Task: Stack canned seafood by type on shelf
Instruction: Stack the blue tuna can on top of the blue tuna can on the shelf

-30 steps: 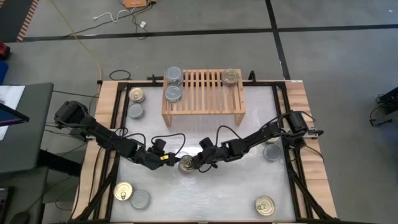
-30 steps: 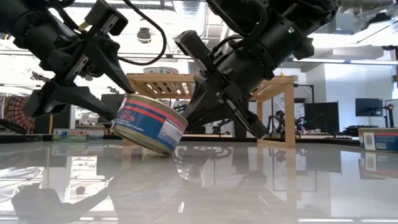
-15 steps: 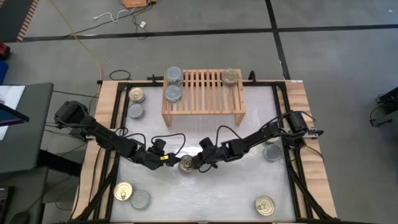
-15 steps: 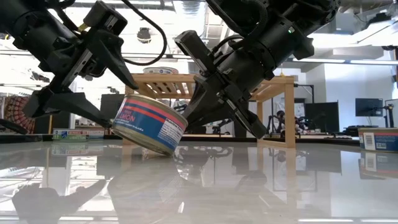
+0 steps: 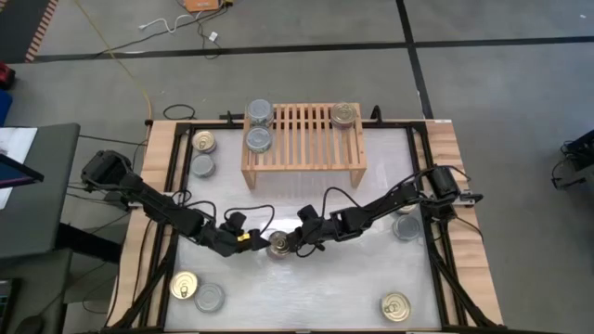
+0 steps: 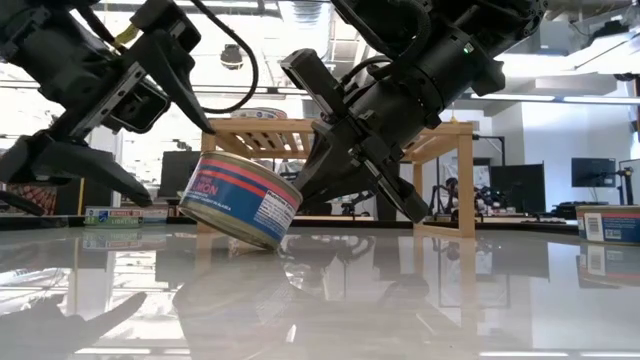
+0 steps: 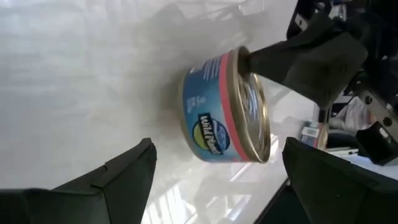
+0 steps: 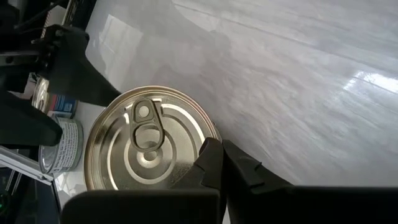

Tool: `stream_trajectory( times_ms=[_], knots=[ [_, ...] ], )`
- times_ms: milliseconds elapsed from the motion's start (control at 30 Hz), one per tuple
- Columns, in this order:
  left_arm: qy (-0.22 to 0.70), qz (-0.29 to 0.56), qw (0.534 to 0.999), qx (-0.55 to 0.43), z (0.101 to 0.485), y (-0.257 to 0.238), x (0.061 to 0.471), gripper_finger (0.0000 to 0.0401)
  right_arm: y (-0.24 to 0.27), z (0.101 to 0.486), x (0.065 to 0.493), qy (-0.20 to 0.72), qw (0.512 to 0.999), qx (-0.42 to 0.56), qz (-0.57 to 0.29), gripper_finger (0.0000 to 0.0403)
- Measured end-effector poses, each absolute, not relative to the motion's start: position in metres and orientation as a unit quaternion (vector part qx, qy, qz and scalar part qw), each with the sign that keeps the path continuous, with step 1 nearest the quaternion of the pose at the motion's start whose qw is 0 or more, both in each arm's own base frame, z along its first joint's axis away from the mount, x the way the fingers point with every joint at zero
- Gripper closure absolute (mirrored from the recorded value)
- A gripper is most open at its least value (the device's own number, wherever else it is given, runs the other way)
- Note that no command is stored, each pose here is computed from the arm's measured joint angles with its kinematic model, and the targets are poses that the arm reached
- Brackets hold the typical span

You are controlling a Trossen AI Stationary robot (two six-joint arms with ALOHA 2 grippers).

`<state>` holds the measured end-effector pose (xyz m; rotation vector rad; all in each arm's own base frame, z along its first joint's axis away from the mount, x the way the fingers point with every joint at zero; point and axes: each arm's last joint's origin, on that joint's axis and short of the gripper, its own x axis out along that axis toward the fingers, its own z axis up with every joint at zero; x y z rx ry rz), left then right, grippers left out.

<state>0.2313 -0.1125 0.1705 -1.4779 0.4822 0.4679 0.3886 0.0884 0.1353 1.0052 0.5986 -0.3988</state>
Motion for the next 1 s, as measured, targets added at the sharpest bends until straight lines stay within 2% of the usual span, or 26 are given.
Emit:
stream_trajectory(
  times_ms=[433, 1000],
  knots=[
    [0.169, 0.23, 0.683, -0.672, 0.172, -0.114, 0.23, 0.0065, 0.085, 0.135, 0.389, 0.28, 0.818, 0.466, -0.187, 0.0376],
    [0.147, 0.193, 0.659, -0.712, 0.139, -0.129, 0.256, 0.0065, 0.083, 0.135, 0.39, 0.282, 0.819, 0.465, -0.183, 0.0376]
  ],
)
